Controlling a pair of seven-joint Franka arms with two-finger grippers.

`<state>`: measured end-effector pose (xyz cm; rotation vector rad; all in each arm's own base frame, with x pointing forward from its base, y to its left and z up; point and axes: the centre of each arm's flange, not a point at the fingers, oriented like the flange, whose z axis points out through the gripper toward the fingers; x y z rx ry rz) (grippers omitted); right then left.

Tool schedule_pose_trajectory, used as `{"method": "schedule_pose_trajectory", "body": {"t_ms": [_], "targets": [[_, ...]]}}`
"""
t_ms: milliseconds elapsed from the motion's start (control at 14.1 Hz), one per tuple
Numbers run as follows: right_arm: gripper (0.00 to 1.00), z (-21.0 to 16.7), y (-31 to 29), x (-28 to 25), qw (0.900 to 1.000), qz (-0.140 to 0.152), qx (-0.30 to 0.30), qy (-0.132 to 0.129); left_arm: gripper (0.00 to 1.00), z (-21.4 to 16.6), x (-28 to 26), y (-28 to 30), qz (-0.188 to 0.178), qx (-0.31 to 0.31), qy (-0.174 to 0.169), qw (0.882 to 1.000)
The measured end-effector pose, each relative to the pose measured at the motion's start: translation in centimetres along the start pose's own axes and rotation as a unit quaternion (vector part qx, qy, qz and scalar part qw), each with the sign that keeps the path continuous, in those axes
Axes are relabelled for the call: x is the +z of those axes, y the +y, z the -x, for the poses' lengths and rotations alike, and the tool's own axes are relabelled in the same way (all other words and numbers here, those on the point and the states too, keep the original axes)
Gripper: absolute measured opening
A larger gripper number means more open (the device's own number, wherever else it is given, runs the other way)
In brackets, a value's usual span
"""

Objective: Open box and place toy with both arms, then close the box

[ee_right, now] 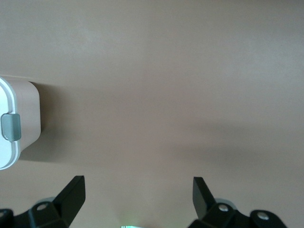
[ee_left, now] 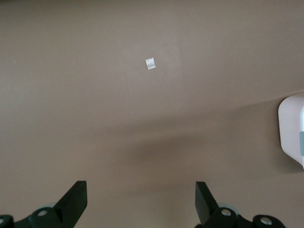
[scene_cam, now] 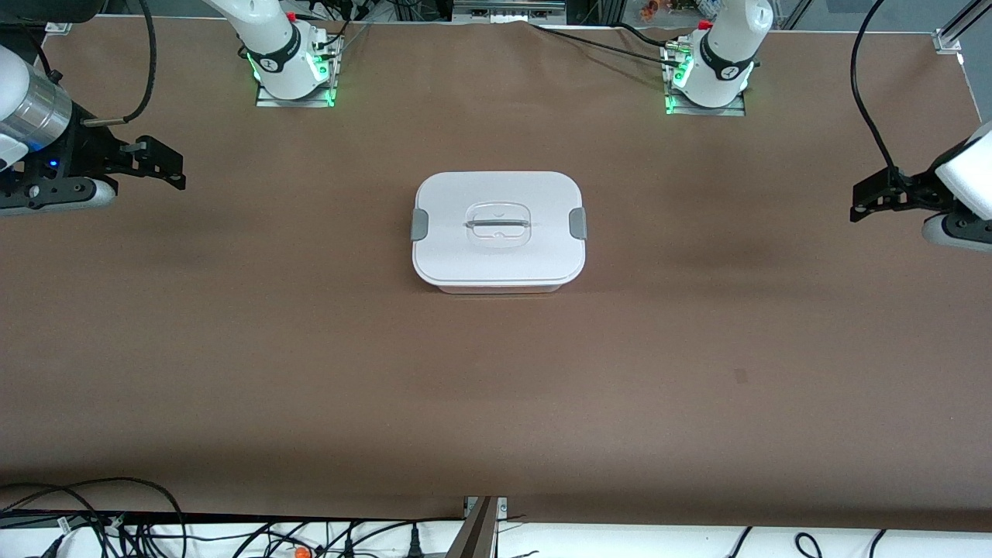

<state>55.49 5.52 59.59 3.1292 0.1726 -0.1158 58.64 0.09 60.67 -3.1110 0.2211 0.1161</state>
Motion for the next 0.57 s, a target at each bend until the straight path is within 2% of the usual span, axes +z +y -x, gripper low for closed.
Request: {"method": "schedule_pose_trajectory", "body": {"t_ms": [213, 567], "targets": [[1.00, 0.00, -0.16, -0.10, 1.000, 0.000, -0.001, 0.001, 1.00, 0.61, 0.59, -0.07, 0.004, -0.028, -0.007, 1.000], [1.00, -0.01, -0.31, -0.15, 1.000, 0.000, -0.003, 0.002, 1.00, 0.41, 1.13, 0.09, 0.005, -0.035, -0.008, 0.999]]}}
